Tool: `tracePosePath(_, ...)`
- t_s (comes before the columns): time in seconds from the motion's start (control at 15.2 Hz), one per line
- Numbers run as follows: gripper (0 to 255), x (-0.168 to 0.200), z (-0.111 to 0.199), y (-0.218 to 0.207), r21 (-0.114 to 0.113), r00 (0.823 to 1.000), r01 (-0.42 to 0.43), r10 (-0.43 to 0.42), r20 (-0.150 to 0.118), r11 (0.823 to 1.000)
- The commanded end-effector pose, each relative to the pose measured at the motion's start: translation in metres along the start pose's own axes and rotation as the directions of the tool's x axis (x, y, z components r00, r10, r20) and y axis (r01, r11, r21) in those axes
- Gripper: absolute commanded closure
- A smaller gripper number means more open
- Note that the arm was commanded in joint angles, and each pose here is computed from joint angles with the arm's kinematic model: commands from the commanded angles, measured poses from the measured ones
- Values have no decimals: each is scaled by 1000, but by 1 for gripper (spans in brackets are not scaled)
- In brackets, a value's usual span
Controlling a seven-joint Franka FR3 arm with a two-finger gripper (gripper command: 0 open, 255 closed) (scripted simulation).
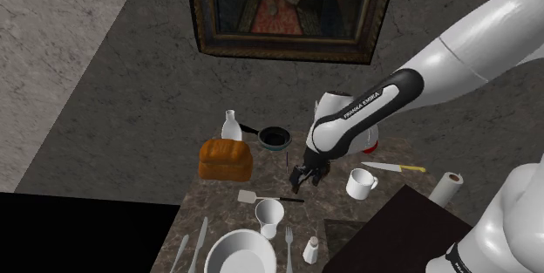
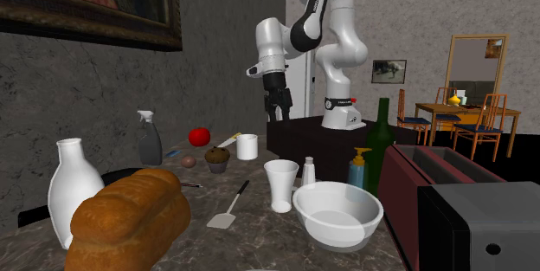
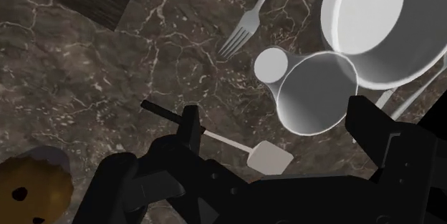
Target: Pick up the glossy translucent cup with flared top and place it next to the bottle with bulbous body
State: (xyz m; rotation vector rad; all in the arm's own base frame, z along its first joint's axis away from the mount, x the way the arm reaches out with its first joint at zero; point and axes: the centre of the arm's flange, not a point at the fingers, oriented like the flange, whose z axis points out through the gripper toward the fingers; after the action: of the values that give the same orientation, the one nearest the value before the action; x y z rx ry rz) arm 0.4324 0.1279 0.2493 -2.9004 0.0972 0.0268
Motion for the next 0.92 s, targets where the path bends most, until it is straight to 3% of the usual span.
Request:
tracePosePath(0.0, 0, 11, 27, -5, 11, 1000, -11, 11, -5, 1000)
tracePosePath(0.46, 0, 45, 102, -20, 48, 999, -43, 44, -18, 998)
tracePosePath(0.86, 0, 46, 133, -22, 48, 999, -43, 44, -18, 998)
